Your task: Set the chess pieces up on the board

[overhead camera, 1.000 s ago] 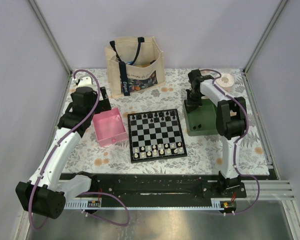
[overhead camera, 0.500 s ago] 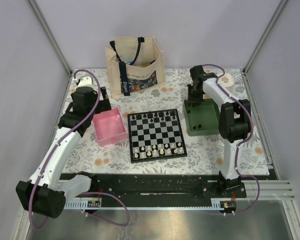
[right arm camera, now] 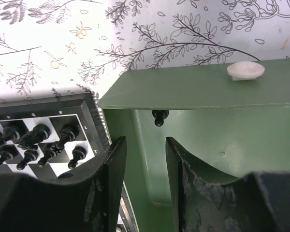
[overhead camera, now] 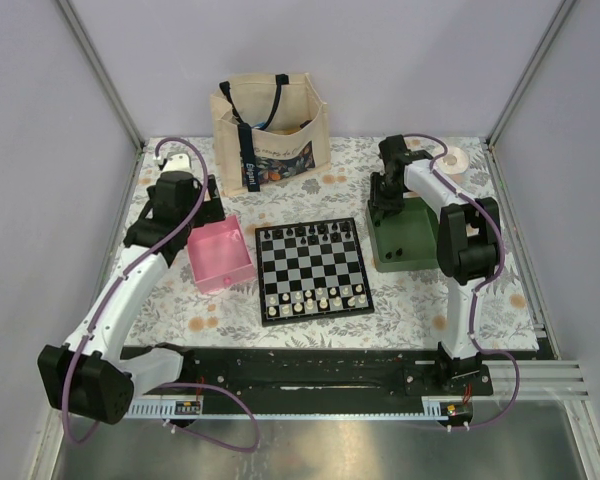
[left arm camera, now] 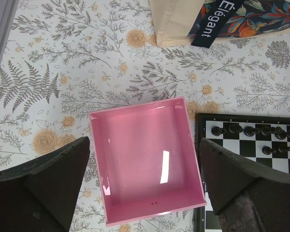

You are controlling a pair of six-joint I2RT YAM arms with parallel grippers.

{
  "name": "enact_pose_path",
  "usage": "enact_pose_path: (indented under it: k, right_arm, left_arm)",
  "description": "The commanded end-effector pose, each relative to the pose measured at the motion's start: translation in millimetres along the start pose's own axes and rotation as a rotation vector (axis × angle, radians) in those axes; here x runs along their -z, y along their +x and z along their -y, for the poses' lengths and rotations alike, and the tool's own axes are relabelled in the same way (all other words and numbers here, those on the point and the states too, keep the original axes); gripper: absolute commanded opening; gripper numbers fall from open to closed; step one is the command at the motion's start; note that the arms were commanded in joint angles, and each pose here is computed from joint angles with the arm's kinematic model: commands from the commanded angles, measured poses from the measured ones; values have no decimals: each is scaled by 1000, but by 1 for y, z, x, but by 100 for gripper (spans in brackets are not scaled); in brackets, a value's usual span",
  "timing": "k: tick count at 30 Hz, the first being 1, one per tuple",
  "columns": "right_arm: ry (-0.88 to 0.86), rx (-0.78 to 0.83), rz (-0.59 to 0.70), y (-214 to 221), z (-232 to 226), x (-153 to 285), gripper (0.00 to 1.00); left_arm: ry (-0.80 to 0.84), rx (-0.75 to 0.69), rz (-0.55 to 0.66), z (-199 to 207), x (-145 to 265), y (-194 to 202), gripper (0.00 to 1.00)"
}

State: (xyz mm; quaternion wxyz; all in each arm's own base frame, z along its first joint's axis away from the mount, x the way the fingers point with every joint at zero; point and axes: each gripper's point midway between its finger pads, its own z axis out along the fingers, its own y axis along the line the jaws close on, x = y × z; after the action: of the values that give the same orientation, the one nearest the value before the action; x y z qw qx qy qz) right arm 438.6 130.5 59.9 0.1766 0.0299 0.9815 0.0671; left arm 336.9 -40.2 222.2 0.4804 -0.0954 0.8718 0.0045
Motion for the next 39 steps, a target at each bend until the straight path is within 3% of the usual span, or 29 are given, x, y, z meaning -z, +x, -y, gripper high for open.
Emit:
enact_pose_path:
  k: [1,25,39]
  right_arm:
    - [-72,-14,43,-13,-16,10,48]
    - [18,-17,111,-15,2,22,48]
    - [-7,-2,10,-1,-2,-8,46]
  left_arm:
    - [-17,3,49,0,-4,-15,99]
    - [-21,3,79,-4,7,-21,99]
    - [-4,1,70,-1,6,-20,99]
